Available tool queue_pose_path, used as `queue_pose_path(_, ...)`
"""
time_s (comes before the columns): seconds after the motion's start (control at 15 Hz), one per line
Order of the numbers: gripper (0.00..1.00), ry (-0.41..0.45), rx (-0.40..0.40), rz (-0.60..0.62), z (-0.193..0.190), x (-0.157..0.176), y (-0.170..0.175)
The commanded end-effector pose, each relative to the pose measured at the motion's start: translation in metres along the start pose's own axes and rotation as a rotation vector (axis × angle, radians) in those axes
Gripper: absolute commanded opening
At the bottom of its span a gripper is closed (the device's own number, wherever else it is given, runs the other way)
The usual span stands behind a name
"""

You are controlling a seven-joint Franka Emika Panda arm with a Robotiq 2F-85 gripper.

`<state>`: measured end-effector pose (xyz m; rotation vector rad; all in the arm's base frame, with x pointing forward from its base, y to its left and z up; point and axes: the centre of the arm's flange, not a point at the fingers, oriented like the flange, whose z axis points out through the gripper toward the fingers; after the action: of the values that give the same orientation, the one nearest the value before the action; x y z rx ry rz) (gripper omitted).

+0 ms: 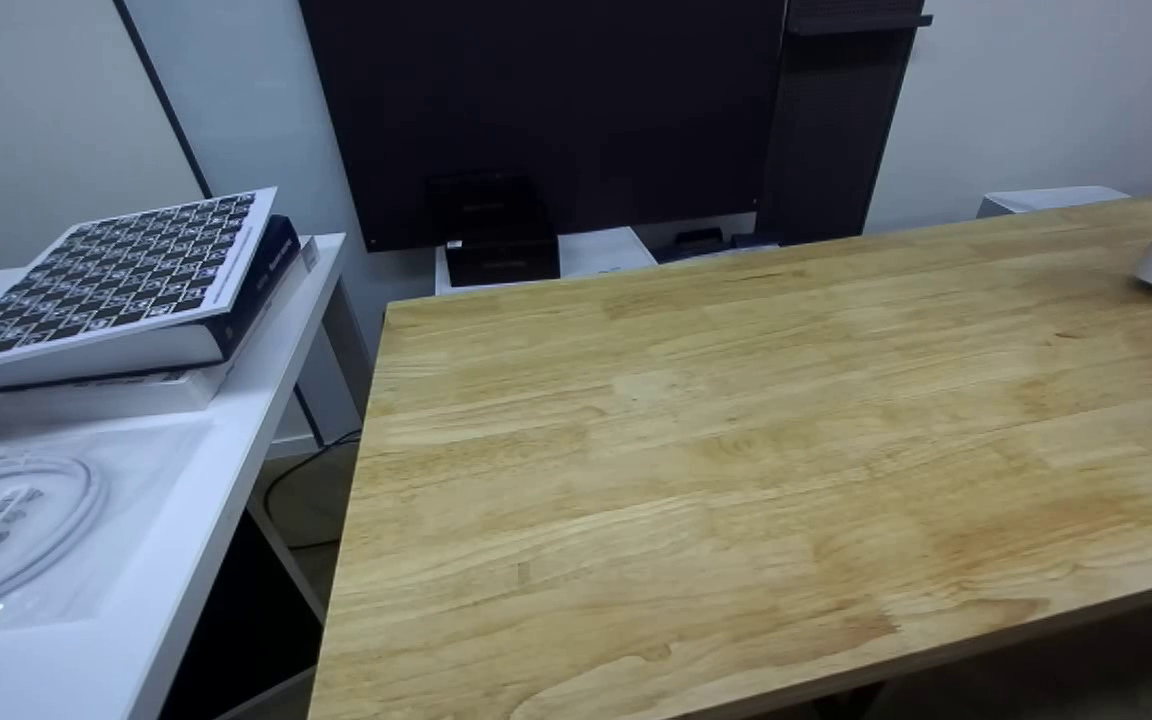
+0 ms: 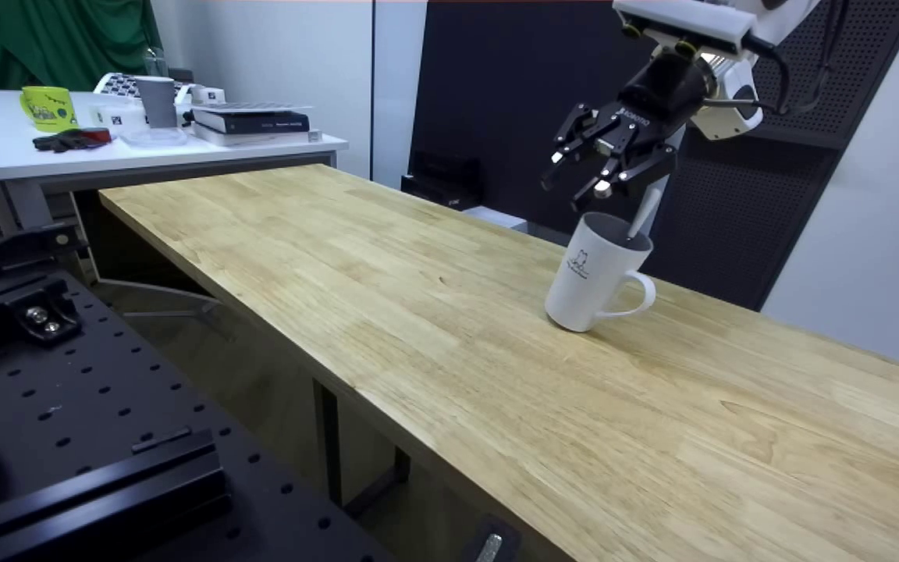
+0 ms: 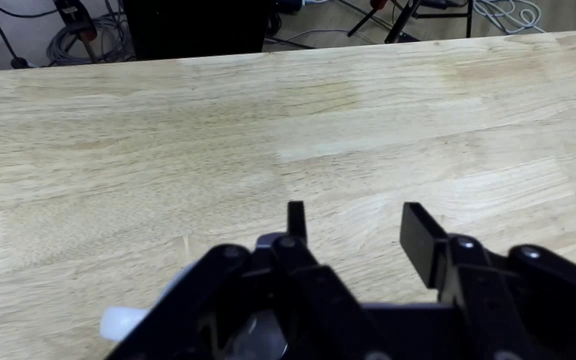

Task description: Place the spoon in the mug

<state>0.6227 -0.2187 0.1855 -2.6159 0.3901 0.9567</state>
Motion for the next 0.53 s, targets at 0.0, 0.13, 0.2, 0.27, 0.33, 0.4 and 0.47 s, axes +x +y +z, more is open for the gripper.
queue_pose_path(0.0,0.85,0.009,-0.011,-0.01,0.001,0.001,-0.003)
queue_pose_path(0.13,0.99,0.009,-0.013,-0.01,0.001,0.001,-0.003)
queue_pose_path(0.2,0.99,0.01,-0.012,-0.01,-0.004,0.001,0.004)
queue_pose_path(0.27,1.0,0.01,-0.016,-0.011,-0.005,0.0,0.005)
queue_pose_path(0.33,1.0,0.01,-0.02,-0.014,-0.006,0.0,0.006)
queue_pose_path(0.4,1.0,0.009,-0.022,-0.017,-0.007,-0.001,0.007)
queue_pose_path(0.47,1.0,0.002,-0.018,-0.02,-0.009,-0.002,0.007)
